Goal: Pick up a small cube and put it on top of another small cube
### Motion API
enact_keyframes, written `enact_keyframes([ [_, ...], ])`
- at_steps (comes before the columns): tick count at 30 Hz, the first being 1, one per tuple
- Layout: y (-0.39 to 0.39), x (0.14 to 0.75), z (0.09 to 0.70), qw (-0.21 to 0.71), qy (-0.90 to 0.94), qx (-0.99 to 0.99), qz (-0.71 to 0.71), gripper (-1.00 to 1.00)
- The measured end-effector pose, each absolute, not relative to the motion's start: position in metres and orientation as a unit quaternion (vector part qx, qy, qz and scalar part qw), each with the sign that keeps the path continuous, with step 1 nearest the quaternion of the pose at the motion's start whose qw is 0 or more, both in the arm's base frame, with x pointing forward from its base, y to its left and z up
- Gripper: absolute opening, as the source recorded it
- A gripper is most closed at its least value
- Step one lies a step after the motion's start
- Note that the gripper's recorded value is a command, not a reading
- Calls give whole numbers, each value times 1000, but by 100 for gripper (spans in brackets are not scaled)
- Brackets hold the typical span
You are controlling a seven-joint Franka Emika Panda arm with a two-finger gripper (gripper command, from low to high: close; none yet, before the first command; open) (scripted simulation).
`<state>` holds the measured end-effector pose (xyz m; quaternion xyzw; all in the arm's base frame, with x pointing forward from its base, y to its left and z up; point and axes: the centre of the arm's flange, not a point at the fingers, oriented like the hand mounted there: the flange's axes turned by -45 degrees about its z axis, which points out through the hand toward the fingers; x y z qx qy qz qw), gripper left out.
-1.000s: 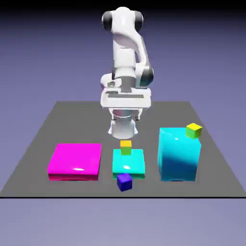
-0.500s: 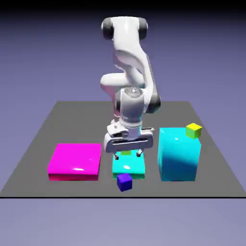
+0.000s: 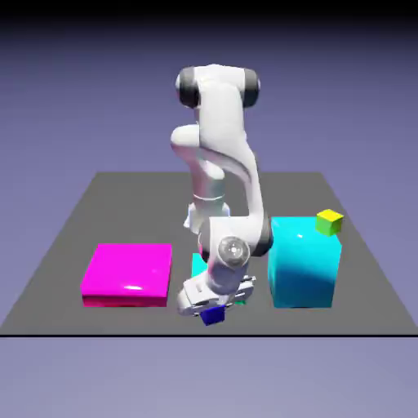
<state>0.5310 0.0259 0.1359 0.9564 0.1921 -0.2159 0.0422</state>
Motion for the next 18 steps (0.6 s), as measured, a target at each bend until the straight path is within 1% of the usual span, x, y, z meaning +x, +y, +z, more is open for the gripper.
enact_keyframes([
  [4,40,545,200,26,169,962,-211,-100],
  [8,97,540,270,-37,160,967,-194,-100],
  [12,164,517,345,-110,189,959,-181,-100],
  [14,220,490,375,-97,300,933,-175,-100],
  [18,280,452,397,-26,475,864,-164,-100],
])
